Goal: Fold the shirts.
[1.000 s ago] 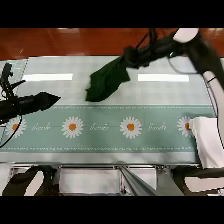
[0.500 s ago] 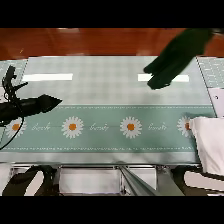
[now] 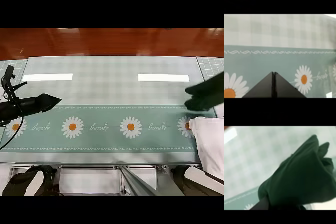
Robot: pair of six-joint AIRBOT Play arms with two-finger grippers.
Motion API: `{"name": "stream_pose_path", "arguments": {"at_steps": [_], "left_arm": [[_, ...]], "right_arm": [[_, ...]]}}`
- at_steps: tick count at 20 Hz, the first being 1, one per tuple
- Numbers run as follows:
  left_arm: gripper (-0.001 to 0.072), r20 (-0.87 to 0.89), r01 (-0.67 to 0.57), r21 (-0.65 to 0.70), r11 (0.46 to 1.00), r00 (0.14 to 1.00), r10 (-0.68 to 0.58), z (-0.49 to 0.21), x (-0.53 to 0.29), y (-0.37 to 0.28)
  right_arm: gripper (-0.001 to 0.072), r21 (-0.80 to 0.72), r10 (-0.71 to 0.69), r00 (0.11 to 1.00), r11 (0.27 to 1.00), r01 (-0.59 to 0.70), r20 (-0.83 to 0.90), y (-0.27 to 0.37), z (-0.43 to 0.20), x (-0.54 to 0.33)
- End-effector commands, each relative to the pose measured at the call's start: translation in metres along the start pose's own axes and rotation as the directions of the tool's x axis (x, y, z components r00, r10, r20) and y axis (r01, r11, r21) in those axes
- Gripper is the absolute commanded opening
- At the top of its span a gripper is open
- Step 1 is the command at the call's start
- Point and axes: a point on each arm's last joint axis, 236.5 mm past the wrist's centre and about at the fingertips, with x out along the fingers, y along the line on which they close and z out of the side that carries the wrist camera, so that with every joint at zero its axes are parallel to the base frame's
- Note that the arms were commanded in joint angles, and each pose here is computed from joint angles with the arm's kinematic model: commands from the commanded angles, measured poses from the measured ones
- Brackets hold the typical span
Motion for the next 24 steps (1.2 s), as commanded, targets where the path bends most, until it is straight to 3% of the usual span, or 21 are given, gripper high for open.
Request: {"name": "stream_pose_path", "arguments": {"at_steps": [1, 4, 8, 9, 11, 15, 16, 17, 19, 21, 23, 24], "left_arm": [[0.0019, 0.049, -0.016, 0.0, 1.0, 0.999, 0.016, 0.012, 0.0, 0.004], [0.0018, 0.055, -0.019, 0.005, 1.0, 0.998, 0.018, 0.013, 0.0, 0.004], [0.0019, 0.054, -0.019, 0.011, 1.0, 0.998, 0.018, 0.013, 0.0, 0.004], [0.0019, 0.054, -0.019, 0.012, 1.0, 0.998, 0.018, 0.013, 0.0, 0.004], [0.0019, 0.054, -0.02, 0.026, 0.999, 0.998, 0.018, 0.013, 0.0, 0.004], [0.0019, 0.114, -0.042, 0.035, 0.998, 0.993, 0.038, 0.027, -0.002, 0.009], [0.0019, 0.166, -0.058, 0.038, 0.998, 0.985, 0.05, 0.041, -0.005, 0.01], [0.0019, 0.205, -0.061, 0.049, 0.997, 0.978, 0.05, 0.057, -0.012, 0.006], [0.0018, 0.267, -0.048, 0.098, 0.994, 0.963, 0.02, 0.092, -0.029, -0.018], [0.0018, 0.315, -0.022, 0.174, 0.985, 0.948, -0.034, 0.133, -0.042, -0.053], [0.0018, 0.29, 0.025, 0.251, 0.968, 0.952, -0.1, 0.158, -0.033, -0.09], [0.0018, 0.212, 0.064, 0.285, 0.956, 0.969, -0.127, 0.153, -0.015, -0.105]], "right_arm": [[0.0022, 0.204, -0.206, 0.97, 0.952, 0.229, -0.126, -0.087, -0.058, -0.008], [0.0023, 0.347, -0.354, 0.913, 0.846, 0.405, -0.203, -0.145, -0.109, -0.023], [0.0025, 0.432, -0.561, 0.738, 0.599, 0.674, -0.374, -0.206, -0.179, -0.054], [0.0074, 0.43, -0.584, 0.7, 0.553, 0.714, -0.411, -0.213, -0.191, -0.057], [0.0408, 0.419, -0.582, 0.671, 0.525, 0.741, -0.459, -0.219, -0.204, -0.054], [0.0395, 0.424, -0.561, 0.701, 0.558, 0.713, -0.441, -0.22, -0.199, -0.039], [0.0263, 0.444, -0.522, 0.756, 0.612, 0.655, -0.396, -0.212, -0.186, -0.026], [0.0027, 0.459, -0.444, 0.837, 0.701, 0.546, -0.319, -0.194, -0.164, -0.008], [0.0024, 0.42, -0.198, 0.977, 0.883, 0.21, -0.074, -0.126, -0.093, 0.028], [0.0024, 0.238, 0.055, 0.992, 0.968, -0.08, 0.111, -0.029, -0.031, 0.051], [0.0024, -0.102, 0.244, 0.962, 0.967, -0.233, 0.12, 0.083, -0.025, 0.085], [0.0024, -0.266, 0.264, 0.963, 0.933, -0.242, 0.05, 0.131, -0.05, 0.111]]}}
